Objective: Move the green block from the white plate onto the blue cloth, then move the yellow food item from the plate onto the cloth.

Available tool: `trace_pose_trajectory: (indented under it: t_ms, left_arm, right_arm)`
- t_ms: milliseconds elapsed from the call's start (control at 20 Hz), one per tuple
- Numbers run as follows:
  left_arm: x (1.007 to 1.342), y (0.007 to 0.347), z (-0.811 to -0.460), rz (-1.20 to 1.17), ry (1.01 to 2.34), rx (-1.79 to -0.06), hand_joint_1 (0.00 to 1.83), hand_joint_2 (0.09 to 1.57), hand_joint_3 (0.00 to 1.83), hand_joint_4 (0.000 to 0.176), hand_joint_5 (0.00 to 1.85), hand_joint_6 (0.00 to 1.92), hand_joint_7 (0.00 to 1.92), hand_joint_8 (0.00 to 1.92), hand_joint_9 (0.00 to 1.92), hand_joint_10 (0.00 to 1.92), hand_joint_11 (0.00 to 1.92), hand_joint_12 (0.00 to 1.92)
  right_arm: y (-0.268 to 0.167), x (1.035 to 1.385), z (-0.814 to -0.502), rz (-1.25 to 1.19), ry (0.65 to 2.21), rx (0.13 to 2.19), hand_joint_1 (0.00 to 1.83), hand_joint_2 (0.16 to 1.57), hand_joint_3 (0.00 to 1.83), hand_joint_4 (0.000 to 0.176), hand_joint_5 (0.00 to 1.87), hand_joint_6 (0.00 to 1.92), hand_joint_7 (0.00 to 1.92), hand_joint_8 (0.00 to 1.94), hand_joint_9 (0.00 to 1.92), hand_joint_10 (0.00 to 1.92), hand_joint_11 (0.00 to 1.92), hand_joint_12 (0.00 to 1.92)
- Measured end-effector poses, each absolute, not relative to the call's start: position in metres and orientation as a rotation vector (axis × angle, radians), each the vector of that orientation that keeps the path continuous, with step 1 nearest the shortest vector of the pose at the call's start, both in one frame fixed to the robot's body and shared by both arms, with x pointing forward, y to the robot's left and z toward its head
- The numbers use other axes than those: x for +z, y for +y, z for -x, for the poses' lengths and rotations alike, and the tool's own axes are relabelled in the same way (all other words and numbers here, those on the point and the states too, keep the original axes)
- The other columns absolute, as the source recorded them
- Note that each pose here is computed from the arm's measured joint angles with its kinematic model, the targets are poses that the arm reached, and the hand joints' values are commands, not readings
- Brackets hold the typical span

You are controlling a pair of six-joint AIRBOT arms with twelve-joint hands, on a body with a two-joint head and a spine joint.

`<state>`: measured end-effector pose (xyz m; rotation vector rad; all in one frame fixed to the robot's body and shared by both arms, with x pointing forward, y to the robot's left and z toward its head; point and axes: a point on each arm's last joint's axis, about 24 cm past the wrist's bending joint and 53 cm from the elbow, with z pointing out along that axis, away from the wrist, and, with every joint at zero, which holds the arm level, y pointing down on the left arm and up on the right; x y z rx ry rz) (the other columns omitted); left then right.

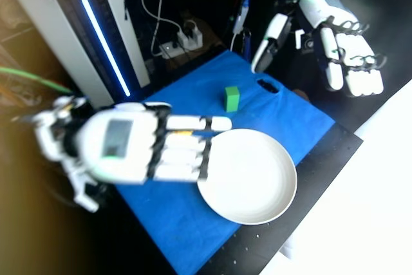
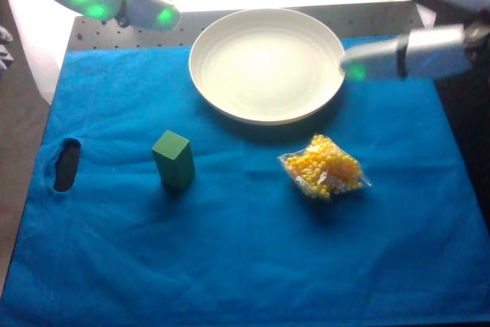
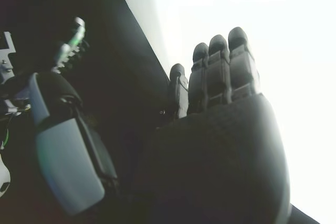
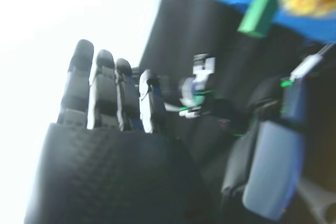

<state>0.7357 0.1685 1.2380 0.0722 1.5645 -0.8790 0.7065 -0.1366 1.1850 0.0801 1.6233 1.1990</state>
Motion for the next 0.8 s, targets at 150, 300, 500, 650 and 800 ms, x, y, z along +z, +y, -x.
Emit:
trace_pose_trajectory:
  t_ms: [150,300,500,650,800]
  left_arm:
    - [1.24,0.182,-0.733,-0.037,1.553,-0.884,0.66,0.85,0.0,0.174,0.07,0.0,0.14,0.0,0.17,0.0,0.08,0.23]
    - [1.245,0.188,-0.725,-0.031,1.524,-0.903,0.65,0.9,0.01,0.155,0.03,0.0,0.12,0.0,0.15,0.0,0.05,0.23]
    - [1.249,0.187,-0.72,-0.046,1.506,-0.906,0.64,0.94,0.01,0.171,0.01,0.0,0.1,0.0,0.1,0.0,0.0,0.21]
    - [1.25,0.187,-0.72,-0.048,1.501,-0.906,0.64,0.92,0.0,0.176,0.0,0.0,0.09,0.0,0.08,0.0,0.0,0.17]
    - [1.25,0.184,-0.718,-0.054,1.5,-0.909,0.63,0.89,0.0,0.176,0.02,0.01,0.11,0.01,0.09,0.0,0.01,0.18]
  right_arm:
    - [-0.154,1.207,-0.712,-0.147,1.54,1.229,0.3,0.99,0.0,0.176,0.08,0.0,0.07,0.0,0.09,0.0,0.0,0.56]
    - [-0.163,1.226,-0.713,-0.187,1.459,1.268,0.36,0.97,0.0,0.176,0.1,0.0,0.04,0.0,0.06,0.0,0.0,0.63]
    - [-0.168,1.231,-0.712,-0.194,1.439,1.27,0.33,0.95,0.0,0.176,0.1,0.01,0.06,0.0,0.09,0.0,0.0,0.71]
    - [-0.169,1.232,-0.713,-0.194,1.439,1.268,0.35,0.95,0.0,0.176,0.11,0.0,0.05,0.0,0.05,0.0,0.0,0.62]
    - [-0.171,1.233,-0.711,-0.193,1.437,1.267,0.33,0.95,0.0,0.176,0.1,0.0,0.06,0.0,0.08,0.01,0.0,0.65]
